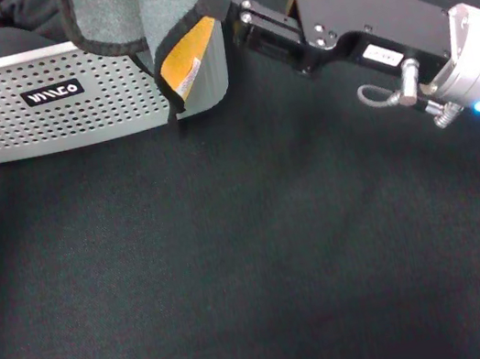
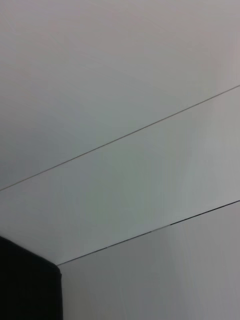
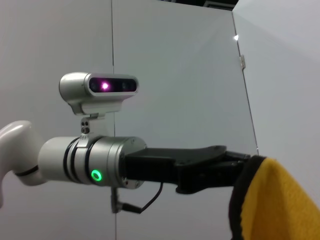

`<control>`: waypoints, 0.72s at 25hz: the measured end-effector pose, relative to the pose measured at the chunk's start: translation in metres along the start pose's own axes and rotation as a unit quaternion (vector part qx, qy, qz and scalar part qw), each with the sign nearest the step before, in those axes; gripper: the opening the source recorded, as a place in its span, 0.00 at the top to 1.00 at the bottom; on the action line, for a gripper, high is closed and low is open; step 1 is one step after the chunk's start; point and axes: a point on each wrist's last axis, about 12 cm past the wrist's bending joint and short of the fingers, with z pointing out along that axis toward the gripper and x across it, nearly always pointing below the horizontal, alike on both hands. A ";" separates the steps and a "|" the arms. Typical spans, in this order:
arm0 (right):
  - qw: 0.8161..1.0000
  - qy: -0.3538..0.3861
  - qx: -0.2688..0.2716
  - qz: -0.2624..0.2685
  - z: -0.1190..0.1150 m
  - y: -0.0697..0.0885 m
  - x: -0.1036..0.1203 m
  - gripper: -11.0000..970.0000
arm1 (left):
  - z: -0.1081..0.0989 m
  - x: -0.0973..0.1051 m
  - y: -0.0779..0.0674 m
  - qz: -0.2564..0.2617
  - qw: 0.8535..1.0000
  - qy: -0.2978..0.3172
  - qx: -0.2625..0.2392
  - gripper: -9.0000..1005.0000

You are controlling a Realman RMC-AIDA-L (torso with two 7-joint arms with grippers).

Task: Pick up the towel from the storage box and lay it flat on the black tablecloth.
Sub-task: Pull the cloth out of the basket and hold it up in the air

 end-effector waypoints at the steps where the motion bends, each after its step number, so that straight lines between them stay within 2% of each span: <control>1: 1.000 -0.001 0.001 -0.001 0.000 -0.001 0.000 0.59 | 0.000 0.000 0.000 0.000 1.000 0.000 0.000 0.98; 18: 1.000 -0.001 0.012 -0.009 0.004 -0.007 -0.002 0.75 | 0.004 0.002 -0.005 -0.003 1.000 -0.001 0.017 0.98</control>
